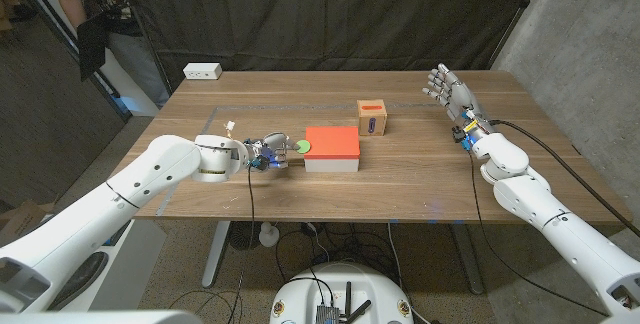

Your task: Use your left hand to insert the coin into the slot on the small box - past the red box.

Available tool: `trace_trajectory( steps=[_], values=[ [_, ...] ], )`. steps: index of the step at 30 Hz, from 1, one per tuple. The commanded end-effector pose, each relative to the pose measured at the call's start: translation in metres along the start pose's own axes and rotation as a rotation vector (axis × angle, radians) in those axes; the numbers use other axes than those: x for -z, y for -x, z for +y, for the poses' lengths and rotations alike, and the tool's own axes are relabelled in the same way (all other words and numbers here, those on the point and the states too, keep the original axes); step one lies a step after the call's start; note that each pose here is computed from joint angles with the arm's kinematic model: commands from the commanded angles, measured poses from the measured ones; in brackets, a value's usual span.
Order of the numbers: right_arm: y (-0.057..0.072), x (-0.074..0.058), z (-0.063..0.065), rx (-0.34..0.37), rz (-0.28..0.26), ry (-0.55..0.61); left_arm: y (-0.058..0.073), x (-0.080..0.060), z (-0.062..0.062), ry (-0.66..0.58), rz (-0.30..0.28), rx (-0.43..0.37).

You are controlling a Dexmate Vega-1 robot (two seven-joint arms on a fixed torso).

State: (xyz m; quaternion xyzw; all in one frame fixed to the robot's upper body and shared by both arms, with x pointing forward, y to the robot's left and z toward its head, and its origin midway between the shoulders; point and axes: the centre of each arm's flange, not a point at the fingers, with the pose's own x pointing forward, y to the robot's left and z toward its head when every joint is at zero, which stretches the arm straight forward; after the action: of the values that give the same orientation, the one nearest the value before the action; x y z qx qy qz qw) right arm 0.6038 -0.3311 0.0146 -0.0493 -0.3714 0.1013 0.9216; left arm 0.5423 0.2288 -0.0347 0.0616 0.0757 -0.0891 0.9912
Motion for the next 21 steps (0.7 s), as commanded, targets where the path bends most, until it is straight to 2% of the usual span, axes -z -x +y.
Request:
trace_trajectory(
  steps=[1, 15, 21],
  values=[
    [-0.0009, -0.0008, 0.0027, -0.003, 0.003, 0.006, 0.0036, 0.002, 0.0037, 0.02, -0.03, -0.01],
    [0.0065, -0.0066, 0.0073, 0.002, 0.007, 0.028, 0.0053, 0.0063, 0.0063, 0.042, -0.055, 0.012],
    [0.0087, -0.0094, 0.0098, 0.003, 0.006, 0.035, 0.0094, 0.0058, 0.0094, 0.053, -0.084, 0.015]
  ],
)
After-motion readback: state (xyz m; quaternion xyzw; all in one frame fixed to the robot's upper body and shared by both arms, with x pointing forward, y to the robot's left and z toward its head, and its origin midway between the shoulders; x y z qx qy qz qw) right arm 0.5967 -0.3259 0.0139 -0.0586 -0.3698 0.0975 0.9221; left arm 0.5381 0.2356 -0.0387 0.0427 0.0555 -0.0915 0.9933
